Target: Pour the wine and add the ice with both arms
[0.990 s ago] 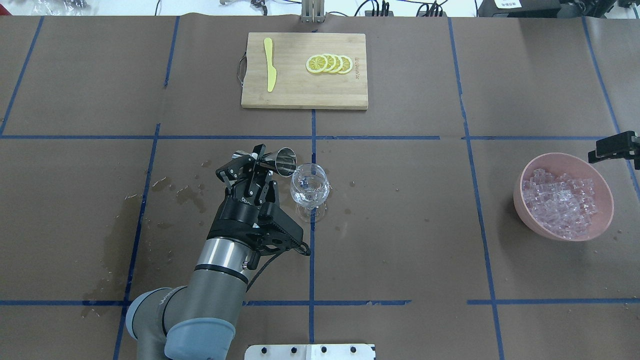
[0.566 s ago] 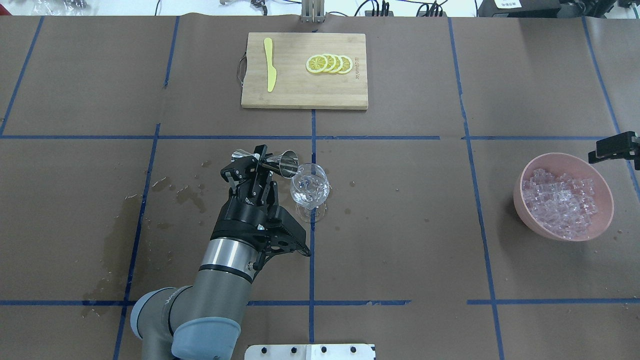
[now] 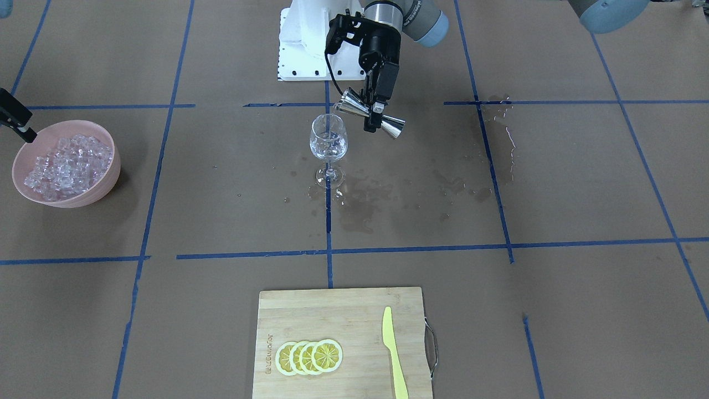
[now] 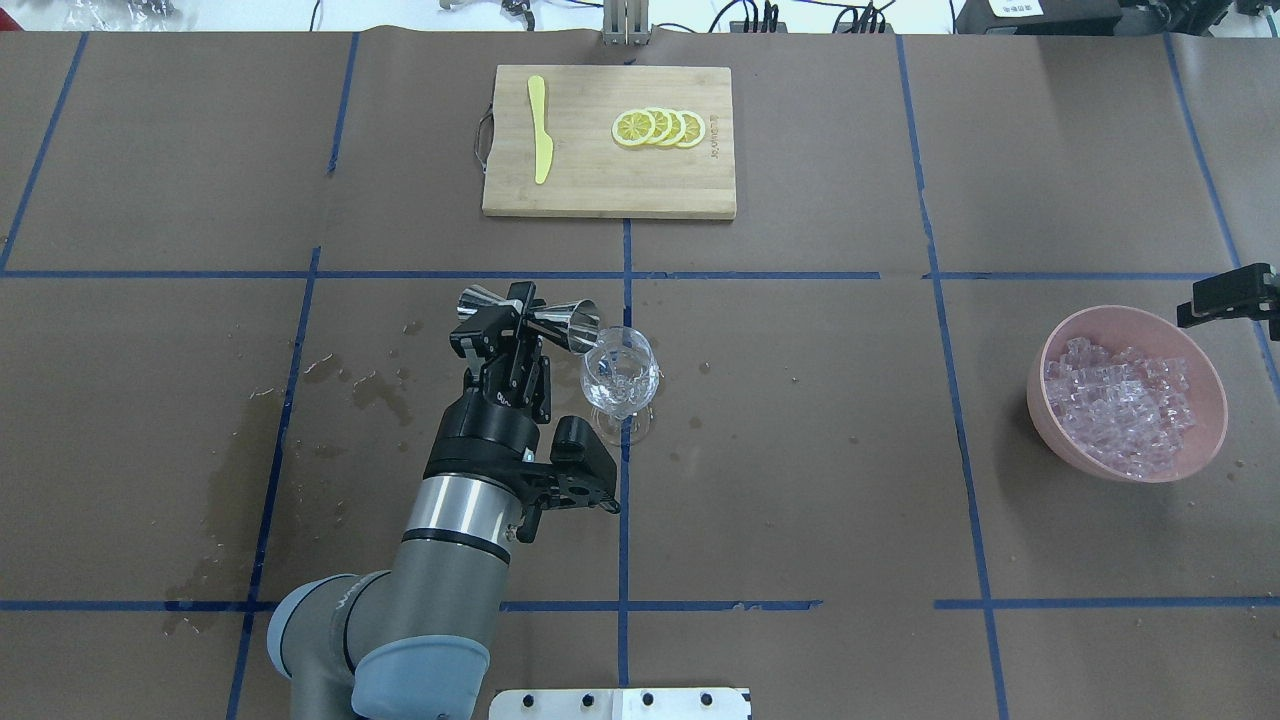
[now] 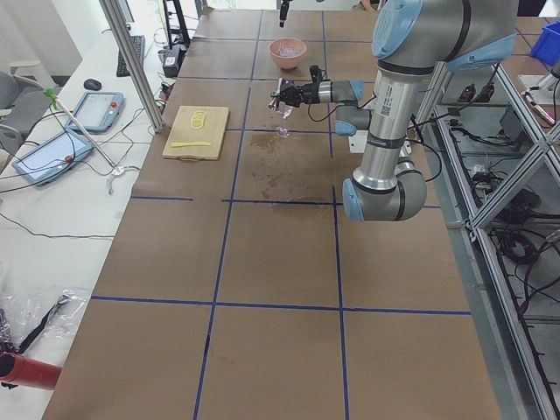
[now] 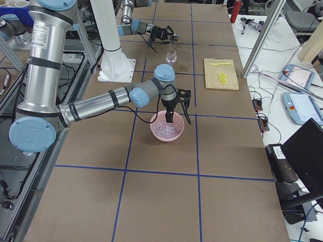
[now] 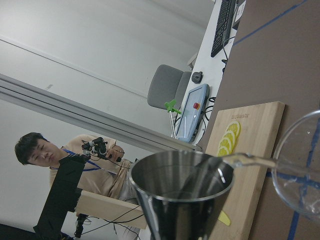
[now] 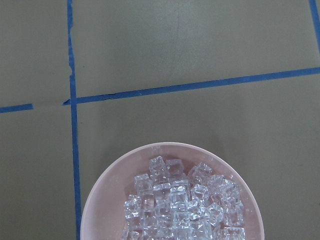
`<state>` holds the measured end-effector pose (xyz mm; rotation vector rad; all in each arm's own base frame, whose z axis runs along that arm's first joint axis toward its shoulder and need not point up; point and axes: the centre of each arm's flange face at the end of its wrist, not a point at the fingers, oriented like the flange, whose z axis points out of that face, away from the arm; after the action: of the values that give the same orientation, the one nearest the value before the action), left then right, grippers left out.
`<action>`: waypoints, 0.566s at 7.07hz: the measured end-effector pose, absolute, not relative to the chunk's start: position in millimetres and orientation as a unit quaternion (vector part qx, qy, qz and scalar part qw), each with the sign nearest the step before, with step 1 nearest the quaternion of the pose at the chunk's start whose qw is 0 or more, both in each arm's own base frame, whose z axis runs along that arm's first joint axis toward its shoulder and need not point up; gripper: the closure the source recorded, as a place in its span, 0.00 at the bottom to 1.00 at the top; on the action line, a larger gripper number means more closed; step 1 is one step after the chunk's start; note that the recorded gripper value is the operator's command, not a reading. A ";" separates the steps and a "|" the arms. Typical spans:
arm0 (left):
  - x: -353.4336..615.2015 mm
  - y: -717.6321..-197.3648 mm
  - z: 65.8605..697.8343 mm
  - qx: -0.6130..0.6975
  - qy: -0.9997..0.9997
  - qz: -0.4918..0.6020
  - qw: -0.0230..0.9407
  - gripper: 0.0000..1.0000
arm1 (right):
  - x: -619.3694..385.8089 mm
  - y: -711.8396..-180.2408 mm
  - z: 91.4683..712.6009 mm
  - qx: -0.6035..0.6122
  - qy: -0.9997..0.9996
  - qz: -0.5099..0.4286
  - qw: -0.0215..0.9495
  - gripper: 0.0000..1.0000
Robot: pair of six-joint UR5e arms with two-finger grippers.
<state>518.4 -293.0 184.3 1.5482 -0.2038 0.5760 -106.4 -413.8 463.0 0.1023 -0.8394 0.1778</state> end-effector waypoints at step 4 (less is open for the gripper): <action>516.4 -294.2 175.0 0.677 -0.158 0.291 0.657 1.00 | -106.4 -413.9 463.6 0.049 -0.406 0.087 0.908 0.00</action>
<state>516.4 -294.2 175.0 1.5343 -0.3569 0.6589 -106.4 -413.9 463.6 0.1005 -0.8385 0.1790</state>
